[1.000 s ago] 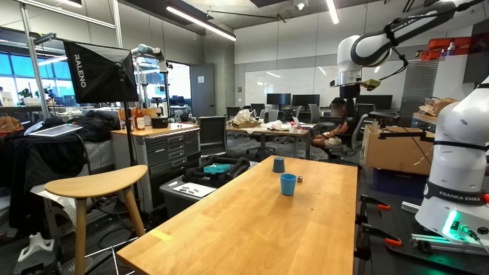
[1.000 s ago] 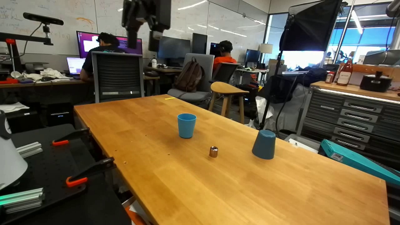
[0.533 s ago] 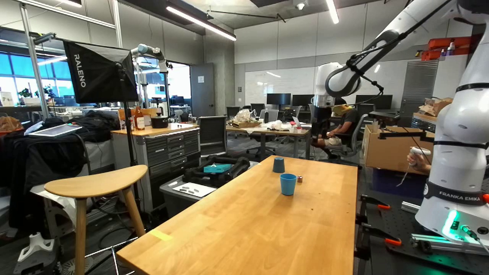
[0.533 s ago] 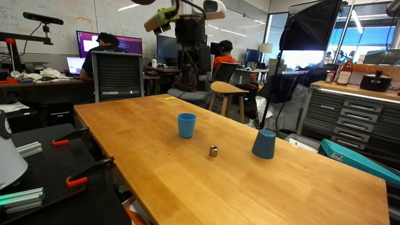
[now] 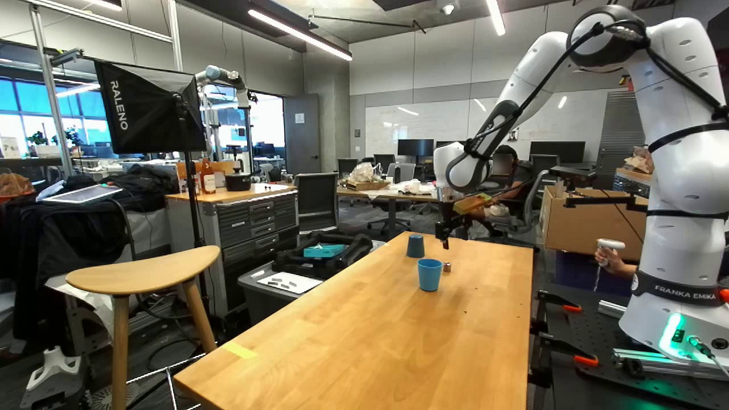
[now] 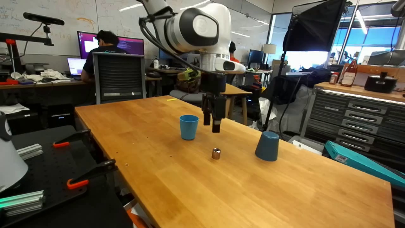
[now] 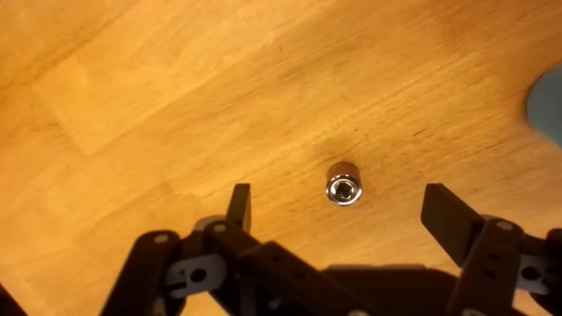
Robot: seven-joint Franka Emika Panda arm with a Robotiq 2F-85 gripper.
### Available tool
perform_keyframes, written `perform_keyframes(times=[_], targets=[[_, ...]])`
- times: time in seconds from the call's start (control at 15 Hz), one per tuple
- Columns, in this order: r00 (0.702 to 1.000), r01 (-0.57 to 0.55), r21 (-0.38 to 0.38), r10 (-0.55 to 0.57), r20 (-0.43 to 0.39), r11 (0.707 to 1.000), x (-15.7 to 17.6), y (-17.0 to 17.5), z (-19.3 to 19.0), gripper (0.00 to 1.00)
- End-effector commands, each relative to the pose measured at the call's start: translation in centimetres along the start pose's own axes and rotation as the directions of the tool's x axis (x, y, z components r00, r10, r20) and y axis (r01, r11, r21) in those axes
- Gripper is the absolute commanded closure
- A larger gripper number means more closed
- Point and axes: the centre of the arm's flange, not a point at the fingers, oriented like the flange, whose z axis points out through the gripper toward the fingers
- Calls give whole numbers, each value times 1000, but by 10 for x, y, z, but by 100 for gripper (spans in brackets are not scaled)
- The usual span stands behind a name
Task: Place the silver object in the light blue cup
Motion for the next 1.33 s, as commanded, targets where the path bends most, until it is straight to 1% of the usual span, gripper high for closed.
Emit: perform_keyframes(times=[0.0,0.27,0.33,0.4,0.6,0.67,0.73,0.93,1.0,1.07,1.13,1.2,1.27], targets=[[994,-86,-21,87,66,996,70,-19,46,0],[989,-95,-22,97,112,995,79,-29,78,0],[986,-96,-27,99,132,995,77,-31,82,0],[980,-100,-31,104,171,994,70,-30,87,0],[966,-116,-33,121,229,993,55,-25,94,0],[964,-116,-34,120,236,993,54,-22,95,25],[965,-120,-29,123,231,992,55,-20,94,27],[974,-131,-24,133,183,991,64,-13,86,51],[977,-134,-25,136,165,991,68,-12,84,16],[979,-134,-25,137,151,991,71,-11,83,15],[981,-133,-25,135,141,991,72,-11,82,63],[981,-133,-19,135,141,991,73,-9,81,60],[979,-134,-9,133,153,991,72,-8,81,60]])
